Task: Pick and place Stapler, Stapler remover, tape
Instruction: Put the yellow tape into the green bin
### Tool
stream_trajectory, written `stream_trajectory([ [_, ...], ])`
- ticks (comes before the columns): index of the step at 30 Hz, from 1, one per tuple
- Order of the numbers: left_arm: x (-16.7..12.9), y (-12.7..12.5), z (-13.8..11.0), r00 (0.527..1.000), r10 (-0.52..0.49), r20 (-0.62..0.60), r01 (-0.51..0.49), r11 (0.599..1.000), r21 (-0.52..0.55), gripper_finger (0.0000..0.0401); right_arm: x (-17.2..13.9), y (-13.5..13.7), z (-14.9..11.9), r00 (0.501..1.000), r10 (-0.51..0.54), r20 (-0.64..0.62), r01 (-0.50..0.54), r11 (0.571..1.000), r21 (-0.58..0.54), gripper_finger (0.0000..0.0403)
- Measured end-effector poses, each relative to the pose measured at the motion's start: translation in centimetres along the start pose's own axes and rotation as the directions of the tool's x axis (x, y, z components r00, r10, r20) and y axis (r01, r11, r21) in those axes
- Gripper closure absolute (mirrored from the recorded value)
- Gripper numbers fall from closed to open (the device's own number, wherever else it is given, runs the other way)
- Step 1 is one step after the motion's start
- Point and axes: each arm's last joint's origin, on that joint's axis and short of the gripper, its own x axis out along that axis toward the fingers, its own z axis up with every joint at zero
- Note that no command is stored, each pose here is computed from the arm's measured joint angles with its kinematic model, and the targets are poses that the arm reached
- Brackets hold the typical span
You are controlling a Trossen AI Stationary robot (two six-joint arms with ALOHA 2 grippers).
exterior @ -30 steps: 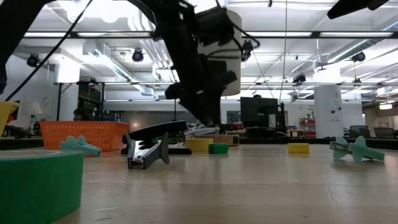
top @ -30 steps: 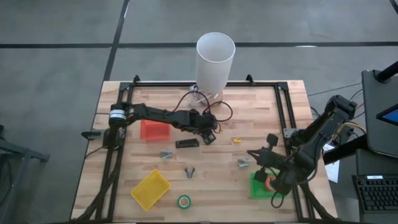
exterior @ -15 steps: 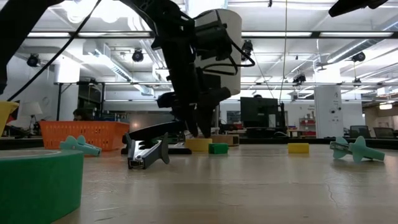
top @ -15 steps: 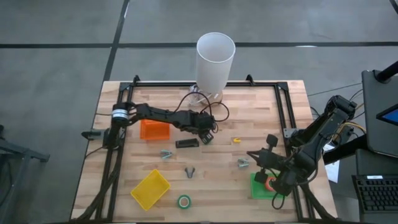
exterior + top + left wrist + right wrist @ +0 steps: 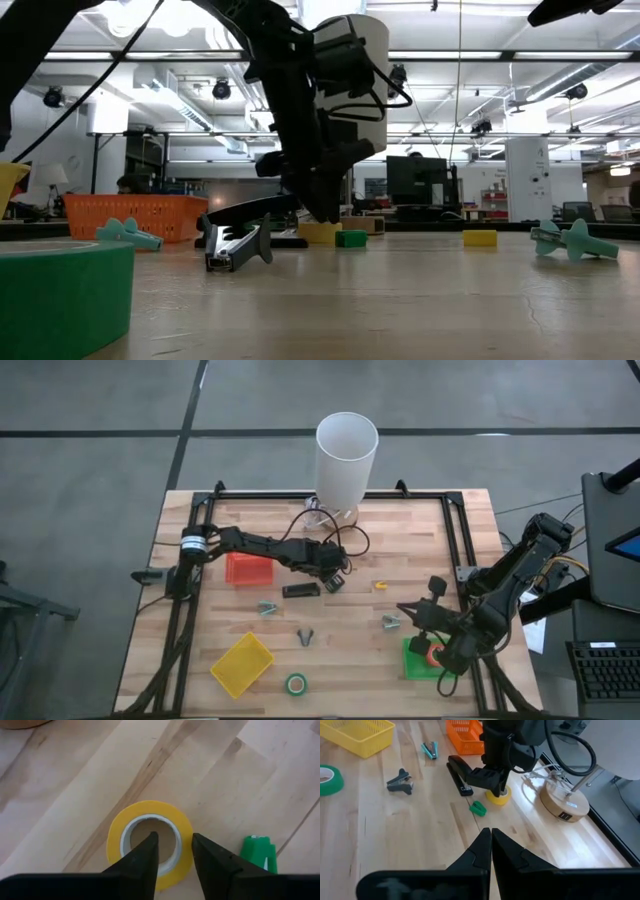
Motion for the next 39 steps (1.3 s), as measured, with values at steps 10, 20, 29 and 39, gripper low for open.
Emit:
stream_trajectory([
  [10,0.0,-0.1,0.0,1.0,-0.013,0.009,0.013,1.0,-0.004,0.0269,0.0,0.0,0.0,1.0,0.0,0.0,0.0,1.0,-0.003,0.0394],
  [20,-0.1,-0.7,-0.3,0.999,-0.044,-0.004,0.044,0.999,0.001,0.0229,0.0,0.0,0.0,1.0,0.001,0.0,-0.001,1.0,-0.001,0.0394],
  [29,-0.2,-0.6,-0.4,0.999,-0.036,-0.005,0.036,0.999,0.02,0.0222,0.0,0.0,0.0,1.0,0.002,0.001,-0.002,1.0,0.001,0.0394],
  [39,0.8,-0.3,-1.2,0.999,-0.004,-0.035,0.005,1.0,0.024,0.0247,0.0,0.1,0.0,1.0,0.006,0.003,-0.006,1.0,-0.001,0.0394],
])
